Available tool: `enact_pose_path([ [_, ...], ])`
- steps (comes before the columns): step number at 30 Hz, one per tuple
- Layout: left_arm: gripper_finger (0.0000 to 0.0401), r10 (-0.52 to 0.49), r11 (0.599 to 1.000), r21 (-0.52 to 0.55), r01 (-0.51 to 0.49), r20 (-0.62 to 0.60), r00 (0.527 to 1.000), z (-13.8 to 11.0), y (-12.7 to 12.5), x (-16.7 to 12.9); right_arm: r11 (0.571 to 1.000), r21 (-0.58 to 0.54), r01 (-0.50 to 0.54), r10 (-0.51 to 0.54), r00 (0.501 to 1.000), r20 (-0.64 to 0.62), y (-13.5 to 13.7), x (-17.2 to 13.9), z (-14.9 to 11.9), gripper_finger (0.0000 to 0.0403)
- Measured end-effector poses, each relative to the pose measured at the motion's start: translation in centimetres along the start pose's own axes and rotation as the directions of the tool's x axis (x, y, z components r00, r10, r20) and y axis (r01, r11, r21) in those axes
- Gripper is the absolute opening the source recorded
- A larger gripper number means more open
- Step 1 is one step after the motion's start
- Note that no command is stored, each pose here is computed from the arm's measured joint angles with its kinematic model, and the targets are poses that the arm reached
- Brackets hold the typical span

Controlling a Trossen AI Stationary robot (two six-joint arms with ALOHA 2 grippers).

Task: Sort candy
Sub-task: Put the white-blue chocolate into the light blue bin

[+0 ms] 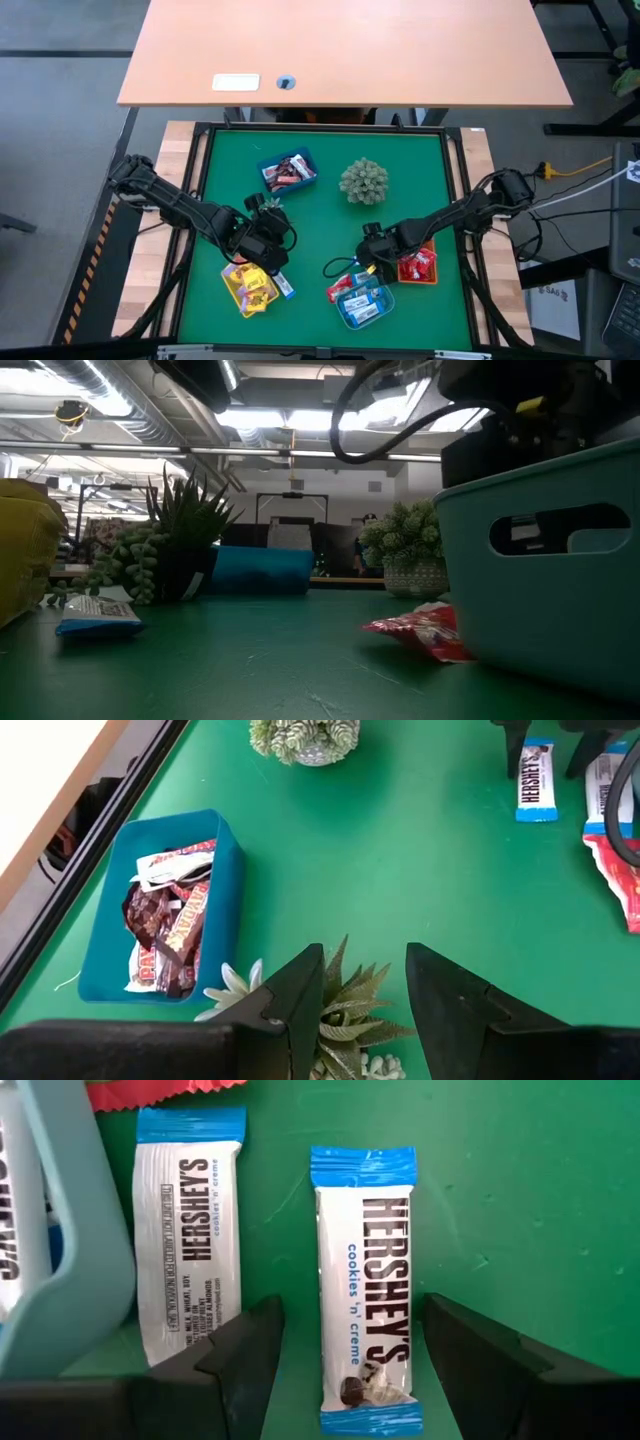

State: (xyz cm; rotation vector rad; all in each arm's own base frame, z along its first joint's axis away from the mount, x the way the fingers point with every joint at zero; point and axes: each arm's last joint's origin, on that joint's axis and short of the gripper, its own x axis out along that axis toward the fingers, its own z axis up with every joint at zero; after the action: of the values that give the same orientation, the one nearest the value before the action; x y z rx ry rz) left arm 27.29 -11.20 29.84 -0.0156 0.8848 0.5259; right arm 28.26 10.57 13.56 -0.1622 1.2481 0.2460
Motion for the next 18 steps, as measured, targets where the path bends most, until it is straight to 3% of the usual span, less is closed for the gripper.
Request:
enact_pose_path([
  [9,0.0130,-0.001,1.000,0.000,0.001,0.001,1.000,0.00,-0.01,-0.01,1.000,-0.001,-0.017,0.017,1.000,-0.006,0.05,0.10,-0.06,0.0234],
  [18,0.0130,-0.001,1.000,0.000,0.001,0.001,1.000,0.00,-0.01,-0.01,1.000,-0.001,-0.024,0.024,1.000,-0.009,0.07,0.15,-0.10,0.0147],
])
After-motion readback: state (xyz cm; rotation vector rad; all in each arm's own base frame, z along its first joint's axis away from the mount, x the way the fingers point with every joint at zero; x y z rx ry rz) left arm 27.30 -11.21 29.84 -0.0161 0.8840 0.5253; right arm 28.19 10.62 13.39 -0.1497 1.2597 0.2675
